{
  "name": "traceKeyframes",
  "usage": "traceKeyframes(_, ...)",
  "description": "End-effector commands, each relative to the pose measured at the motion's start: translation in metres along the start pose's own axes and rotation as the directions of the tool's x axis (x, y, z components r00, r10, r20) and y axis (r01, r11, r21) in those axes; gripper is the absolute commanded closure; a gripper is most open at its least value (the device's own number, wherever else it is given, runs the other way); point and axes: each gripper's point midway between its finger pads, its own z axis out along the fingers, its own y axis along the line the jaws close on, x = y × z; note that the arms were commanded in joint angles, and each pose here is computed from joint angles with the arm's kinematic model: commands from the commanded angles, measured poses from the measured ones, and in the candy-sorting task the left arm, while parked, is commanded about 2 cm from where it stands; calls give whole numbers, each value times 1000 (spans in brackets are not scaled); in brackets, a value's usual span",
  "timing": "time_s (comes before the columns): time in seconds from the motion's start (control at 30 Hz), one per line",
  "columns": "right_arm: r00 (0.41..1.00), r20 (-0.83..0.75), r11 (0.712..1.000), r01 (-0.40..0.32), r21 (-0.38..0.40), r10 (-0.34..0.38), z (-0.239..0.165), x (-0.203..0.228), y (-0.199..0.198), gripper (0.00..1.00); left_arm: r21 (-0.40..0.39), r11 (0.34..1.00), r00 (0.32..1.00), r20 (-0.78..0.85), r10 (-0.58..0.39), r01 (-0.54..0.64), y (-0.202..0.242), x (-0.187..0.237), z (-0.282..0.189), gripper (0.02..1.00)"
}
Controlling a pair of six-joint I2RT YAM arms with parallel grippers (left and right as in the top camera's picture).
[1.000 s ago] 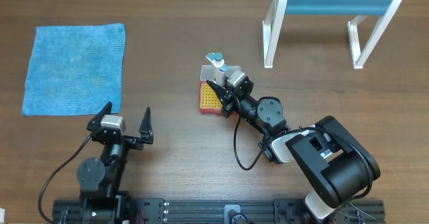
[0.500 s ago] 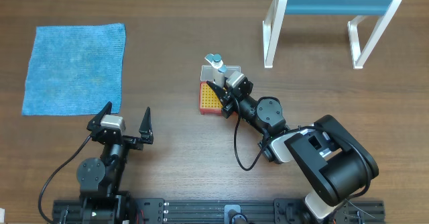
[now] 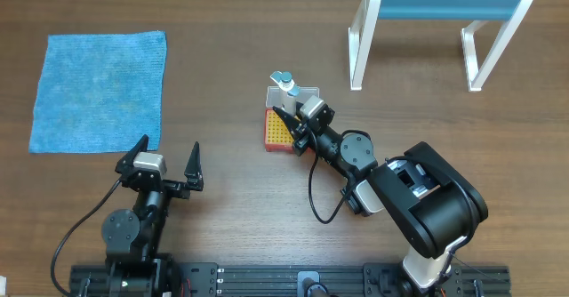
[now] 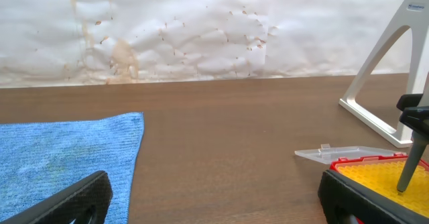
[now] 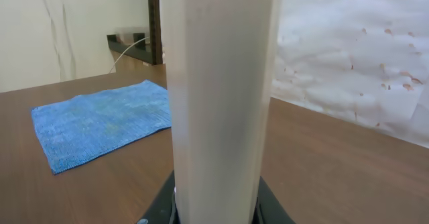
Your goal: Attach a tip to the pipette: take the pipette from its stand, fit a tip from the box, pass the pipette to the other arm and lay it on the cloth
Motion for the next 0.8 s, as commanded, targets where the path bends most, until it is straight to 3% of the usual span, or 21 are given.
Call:
traceKeyframes(0.03,972,-230,998,-56,5,55,-29,73,8,925,-2,1000,1000,-2,-13,13,0,1,0,18)
traceKeyframes(0.8,941,-329,996,-83,13,83,-40,105,10,925,-2,1000,1000,-2,-13,13,0,1,0,18)
